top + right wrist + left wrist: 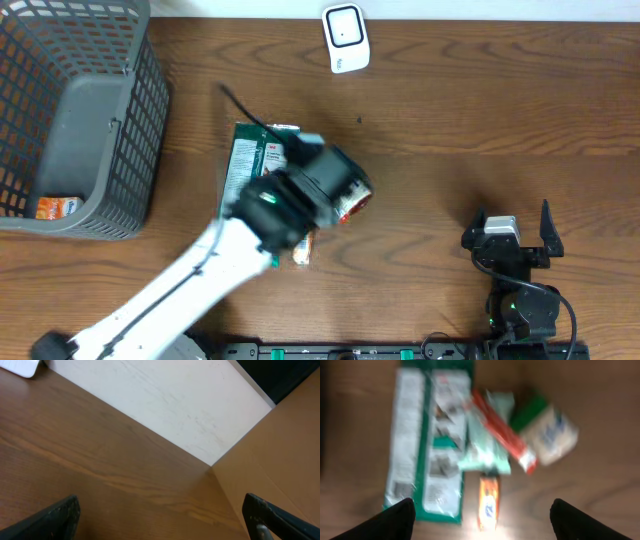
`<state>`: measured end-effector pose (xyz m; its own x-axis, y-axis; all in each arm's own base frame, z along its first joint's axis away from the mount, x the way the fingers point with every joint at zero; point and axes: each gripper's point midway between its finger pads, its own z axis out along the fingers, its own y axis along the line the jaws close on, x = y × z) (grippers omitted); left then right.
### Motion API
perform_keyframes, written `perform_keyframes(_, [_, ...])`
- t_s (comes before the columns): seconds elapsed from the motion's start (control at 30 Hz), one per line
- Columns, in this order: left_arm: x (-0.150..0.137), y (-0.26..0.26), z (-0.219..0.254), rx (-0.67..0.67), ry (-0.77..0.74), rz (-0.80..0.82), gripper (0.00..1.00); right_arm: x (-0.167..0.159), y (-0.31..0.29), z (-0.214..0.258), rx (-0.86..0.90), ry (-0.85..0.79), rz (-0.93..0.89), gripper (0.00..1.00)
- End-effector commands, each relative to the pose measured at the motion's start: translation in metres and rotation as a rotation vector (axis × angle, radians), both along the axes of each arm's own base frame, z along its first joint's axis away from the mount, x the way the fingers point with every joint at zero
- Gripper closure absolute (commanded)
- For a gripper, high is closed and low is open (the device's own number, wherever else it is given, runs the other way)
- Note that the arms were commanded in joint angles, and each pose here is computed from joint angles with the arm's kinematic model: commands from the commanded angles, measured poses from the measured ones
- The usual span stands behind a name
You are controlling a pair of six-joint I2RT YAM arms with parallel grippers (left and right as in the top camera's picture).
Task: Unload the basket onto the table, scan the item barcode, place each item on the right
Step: 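Release the tissue pack and return the left gripper to the basket, then grasp the second orange tissue pack in the basket with the left gripper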
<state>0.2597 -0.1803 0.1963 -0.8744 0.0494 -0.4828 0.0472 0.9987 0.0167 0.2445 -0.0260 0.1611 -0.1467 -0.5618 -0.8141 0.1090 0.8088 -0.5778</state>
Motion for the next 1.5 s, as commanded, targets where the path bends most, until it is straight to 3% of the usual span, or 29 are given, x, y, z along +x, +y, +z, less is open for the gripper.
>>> perform_keyframes(0.0, [0.036,0.043,0.062,-0.031,-0.122,0.091,0.12,0.0,0.0,-0.001,-0.007,0.004,-0.002,0.01])
perform_keyframes(0.17, [0.071,0.141,0.132,-0.055,-0.268,0.364,0.12,0.0,0.0,-0.001,-0.007,0.004,-0.002,0.01])
perform_keyframes(0.33, [0.074,0.254,0.157,-0.068,-0.372,0.742,0.12,0.0,0.0,-0.001,-0.007,0.004,-0.002,0.01])
perform_keyframes(0.53, [0.049,0.361,0.131,-0.02,-0.315,1.097,0.12,0.0,0.0,-0.001,-0.007,0.004,-0.002,0.01])
perform_keyframes(0.73, [0.025,0.425,0.075,-0.018,-0.154,1.373,0.16,0.0,0.0,-0.001,-0.007,0.003,-0.002,0.01])
perform_keyframes(1.1, [0.027,0.455,-0.029,0.01,0.178,1.442,0.37,0.0,0.0,-0.001,-0.007,0.004,-0.002,0.01])
perform_keyframes(1.47, [0.028,0.455,-0.085,0.027,0.333,1.433,0.44,0.0,0.0,-0.001,-0.007,0.004,-0.002,0.01])
